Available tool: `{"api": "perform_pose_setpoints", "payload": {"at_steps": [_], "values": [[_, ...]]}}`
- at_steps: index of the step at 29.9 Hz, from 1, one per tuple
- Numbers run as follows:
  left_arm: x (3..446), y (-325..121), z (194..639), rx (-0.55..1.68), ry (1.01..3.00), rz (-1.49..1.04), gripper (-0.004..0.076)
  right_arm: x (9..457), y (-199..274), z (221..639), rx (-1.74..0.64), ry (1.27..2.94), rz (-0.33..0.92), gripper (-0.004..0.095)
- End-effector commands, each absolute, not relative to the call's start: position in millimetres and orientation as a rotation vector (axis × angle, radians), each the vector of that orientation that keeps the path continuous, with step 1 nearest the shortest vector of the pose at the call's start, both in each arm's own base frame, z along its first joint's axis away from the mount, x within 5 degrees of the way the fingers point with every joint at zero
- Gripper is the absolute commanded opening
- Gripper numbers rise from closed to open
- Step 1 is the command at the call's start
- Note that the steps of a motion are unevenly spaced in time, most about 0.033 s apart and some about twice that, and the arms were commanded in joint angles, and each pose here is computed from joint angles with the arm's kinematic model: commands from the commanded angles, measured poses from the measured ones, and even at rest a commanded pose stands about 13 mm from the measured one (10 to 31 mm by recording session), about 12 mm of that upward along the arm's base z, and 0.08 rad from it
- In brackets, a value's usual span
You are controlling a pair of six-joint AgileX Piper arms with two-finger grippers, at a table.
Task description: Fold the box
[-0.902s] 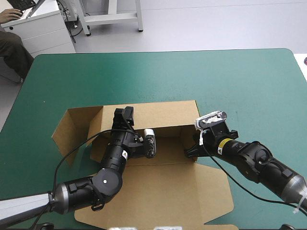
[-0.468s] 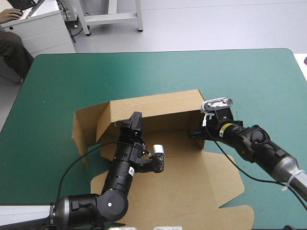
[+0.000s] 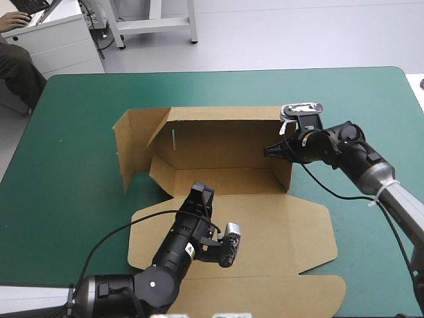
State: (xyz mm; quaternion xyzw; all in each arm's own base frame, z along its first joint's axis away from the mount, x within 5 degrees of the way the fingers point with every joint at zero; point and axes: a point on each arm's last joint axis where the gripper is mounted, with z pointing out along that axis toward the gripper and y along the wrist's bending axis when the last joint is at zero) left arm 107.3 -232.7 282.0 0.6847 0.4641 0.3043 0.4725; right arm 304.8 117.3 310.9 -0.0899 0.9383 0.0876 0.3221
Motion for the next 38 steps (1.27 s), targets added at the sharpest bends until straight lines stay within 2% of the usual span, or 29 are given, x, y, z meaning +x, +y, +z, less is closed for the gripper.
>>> {"api": "perform_pose_setpoints", "payload": {"at_steps": [1, 8, 12, 24, 30, 38], "values": [[110.6, -231.8, 303.9, 1.694, 1.26, 0.646, 0.0007, 317.8, 117.7, 325.3, -0.252, 2.466, 0.201, 0.0], [119.3, -233.7, 334.1, 1.793, 1.529, 0.291, 0.0007, 337.5, 124.9, 328.3, -0.268, 2.555, 0.172, 0.0], [131.9, -228.6, 349.8, 1.731, 1.68, 0.111, 0.0007, 347.4, 128.2, 324.0, -0.275, 2.617, 0.148, -0.0001], [197.5, -172.6, 381.4, 1.164, 2.173, -0.296, 0.0007, 366.1, 108.5, 303.6, -0.202, 2.775, 0.091, -0.0001], [231.3, -117.4, 402.1, 0.798, 2.188, -0.522, 0.0007, 364.1, 104.1, 302.4, -0.233, 2.809, 0.08, -0.0001], [259.2, -9.7, 413.7, 0.17, 2.173, -0.55, 0.0007, 364.3, 104.9, 301.5, -0.297, 2.806, 0.08, -0.0001]]}}
